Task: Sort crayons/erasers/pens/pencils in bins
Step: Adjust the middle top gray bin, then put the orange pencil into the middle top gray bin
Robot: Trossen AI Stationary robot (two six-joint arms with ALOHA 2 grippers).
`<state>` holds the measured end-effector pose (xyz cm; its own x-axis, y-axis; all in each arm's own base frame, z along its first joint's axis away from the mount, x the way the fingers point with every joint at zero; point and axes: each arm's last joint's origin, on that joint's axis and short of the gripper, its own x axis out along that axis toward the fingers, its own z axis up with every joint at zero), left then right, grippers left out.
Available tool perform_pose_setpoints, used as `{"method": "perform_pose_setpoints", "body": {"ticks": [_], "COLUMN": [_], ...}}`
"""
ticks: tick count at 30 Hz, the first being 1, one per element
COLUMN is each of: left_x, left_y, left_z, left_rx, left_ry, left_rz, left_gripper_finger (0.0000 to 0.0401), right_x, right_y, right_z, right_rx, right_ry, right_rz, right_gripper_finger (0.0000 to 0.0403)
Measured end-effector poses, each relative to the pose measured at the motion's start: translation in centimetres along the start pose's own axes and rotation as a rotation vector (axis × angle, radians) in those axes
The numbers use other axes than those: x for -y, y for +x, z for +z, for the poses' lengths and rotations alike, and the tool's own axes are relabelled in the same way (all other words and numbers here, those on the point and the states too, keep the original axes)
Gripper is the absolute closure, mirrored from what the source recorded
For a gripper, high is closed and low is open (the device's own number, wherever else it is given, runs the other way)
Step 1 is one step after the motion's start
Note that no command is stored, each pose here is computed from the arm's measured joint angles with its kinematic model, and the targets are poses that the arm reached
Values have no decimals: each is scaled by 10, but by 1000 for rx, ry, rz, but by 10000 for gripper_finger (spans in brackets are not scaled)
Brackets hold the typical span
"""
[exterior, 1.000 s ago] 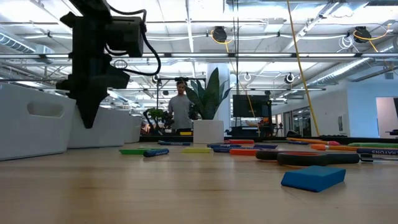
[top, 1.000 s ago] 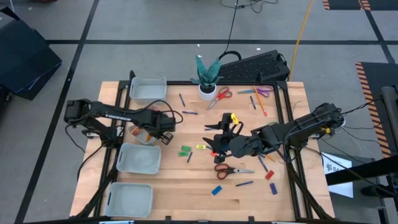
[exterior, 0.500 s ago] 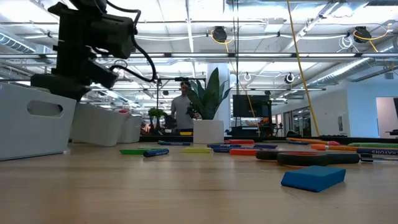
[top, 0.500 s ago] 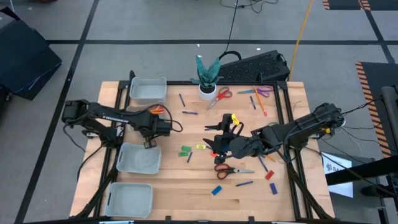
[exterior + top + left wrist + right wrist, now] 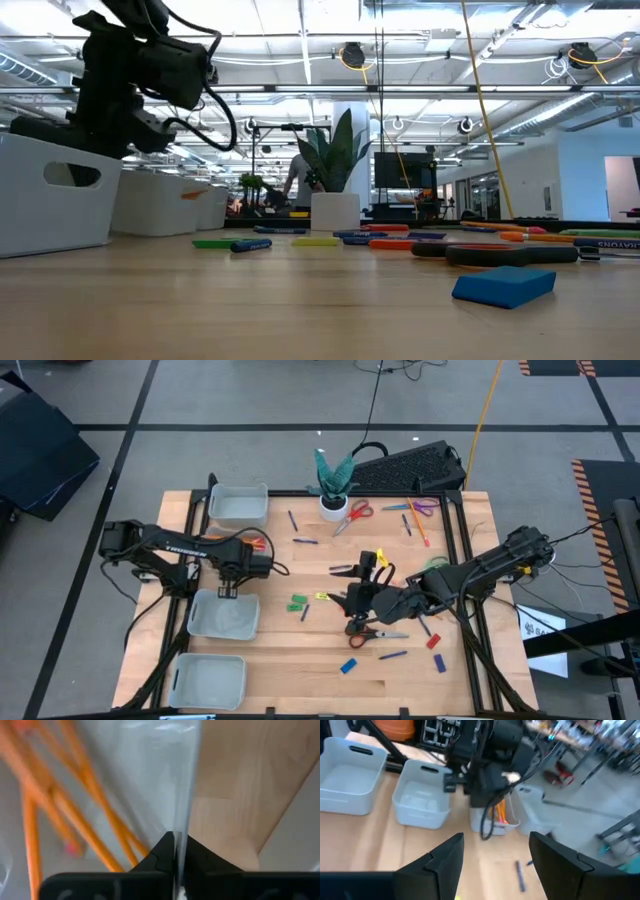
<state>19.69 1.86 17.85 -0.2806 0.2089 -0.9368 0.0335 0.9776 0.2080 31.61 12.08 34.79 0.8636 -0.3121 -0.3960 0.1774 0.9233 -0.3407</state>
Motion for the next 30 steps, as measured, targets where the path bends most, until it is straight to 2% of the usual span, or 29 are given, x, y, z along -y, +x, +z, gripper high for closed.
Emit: {"method": "perform_pose_setpoints", "body": {"ticks": [5, 9, 12, 14, 16, 19, 23, 27, 30], "left_x": [-1, -3, -6, -9, -11, -16, -25, -29, -28], "left_y": [-3, -14, -31, -45, -62, -90, -125, -153, -170], "left_z": [-2, -8, -18, -21, -24, -31, -42, -51, -58], "left_rx": [-22, -91, -191, -166, -41, 172, 514, 870, 1073], "left_ry": [-8, -25, -49, -84, -161, -304, -490, -619, -647], "left_rz": [5, 4, -19, -30, -85, -143, -191, -297, -367], "left_gripper_finger": [305, 248, 220, 209, 204, 202, 201, 201, 201], "right_x": [-4, 2, 12, 22, 32, 46, 58, 62, 61], "right_y": [7, 10, 7, 3, 2, -3, 2, 17, 25], "right_z": [-15, -20, -28, -37, -50, -71, -107, -154, -193], "right_rx": [-66, -112, -210, -322, -462, -685, -887, -1044, -1125], "right_ry": [93, 140, 187, 230, 264, 342, 404, 528, 610], "right_rz": [76, 89, 113, 122, 95, -7, -141, -151, -166], "right_gripper_finger": [183, 183, 183, 183, 183, 183, 183, 190, 198]}}
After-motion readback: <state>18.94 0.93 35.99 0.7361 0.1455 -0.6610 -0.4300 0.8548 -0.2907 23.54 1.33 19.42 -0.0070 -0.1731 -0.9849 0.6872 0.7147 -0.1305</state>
